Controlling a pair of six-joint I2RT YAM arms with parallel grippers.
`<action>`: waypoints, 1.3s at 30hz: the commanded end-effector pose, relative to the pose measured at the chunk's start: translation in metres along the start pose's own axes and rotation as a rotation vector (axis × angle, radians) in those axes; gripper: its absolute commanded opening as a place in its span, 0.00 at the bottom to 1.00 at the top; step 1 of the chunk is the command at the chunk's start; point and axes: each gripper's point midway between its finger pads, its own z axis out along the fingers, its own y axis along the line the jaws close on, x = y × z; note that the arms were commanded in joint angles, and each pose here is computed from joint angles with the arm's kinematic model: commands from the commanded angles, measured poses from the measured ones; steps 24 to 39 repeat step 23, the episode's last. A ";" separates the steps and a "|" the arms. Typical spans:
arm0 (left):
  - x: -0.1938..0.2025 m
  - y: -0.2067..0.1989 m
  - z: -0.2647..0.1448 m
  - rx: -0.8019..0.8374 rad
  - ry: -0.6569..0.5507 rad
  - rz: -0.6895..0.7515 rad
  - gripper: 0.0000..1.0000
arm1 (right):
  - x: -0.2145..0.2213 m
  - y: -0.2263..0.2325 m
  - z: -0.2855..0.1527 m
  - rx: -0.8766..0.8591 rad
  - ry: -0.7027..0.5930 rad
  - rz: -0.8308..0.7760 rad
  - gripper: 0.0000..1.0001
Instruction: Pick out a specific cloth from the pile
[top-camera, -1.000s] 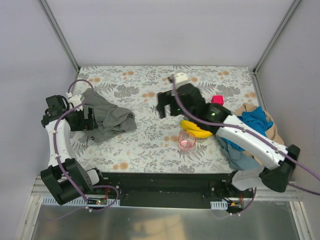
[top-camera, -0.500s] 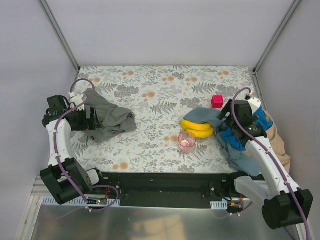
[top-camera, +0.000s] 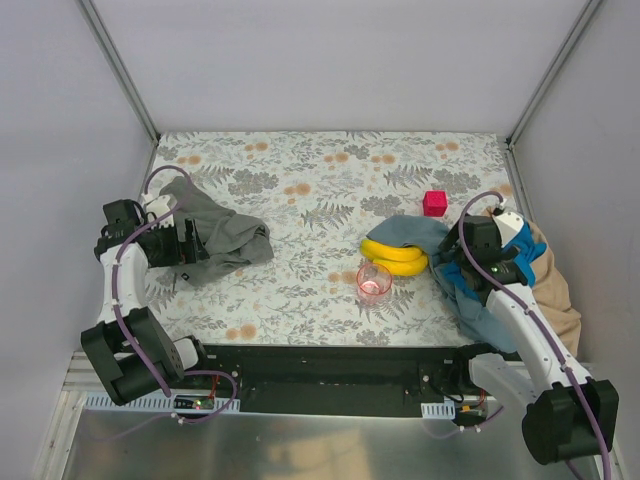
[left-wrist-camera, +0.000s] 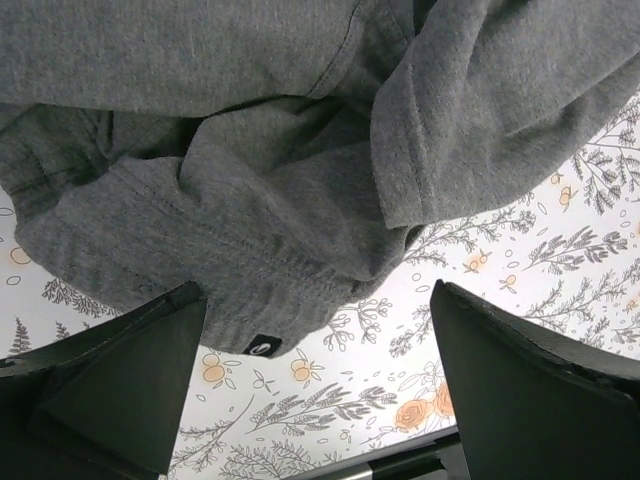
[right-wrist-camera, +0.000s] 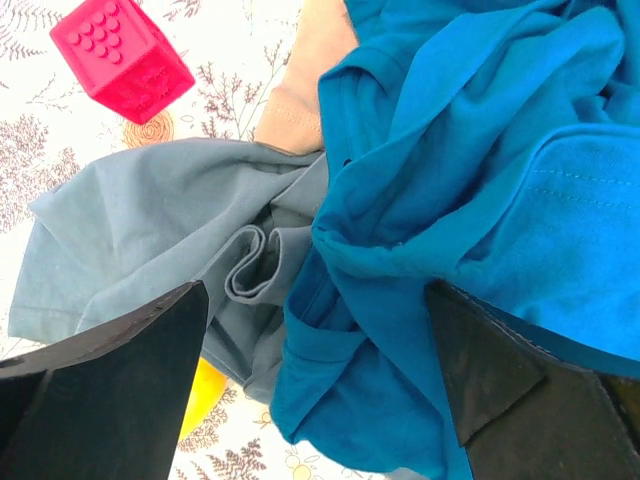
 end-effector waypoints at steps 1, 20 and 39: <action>-0.006 0.001 0.005 0.003 -0.027 0.001 0.99 | -0.022 -0.003 -0.001 0.017 -0.094 0.032 0.99; -0.002 -0.001 0.007 0.016 -0.030 0.015 0.99 | -0.014 -0.001 0.002 0.009 -0.069 0.014 0.99; -0.002 0.002 0.007 0.002 -0.024 0.013 0.99 | -0.013 -0.001 0.002 0.009 -0.068 0.012 0.99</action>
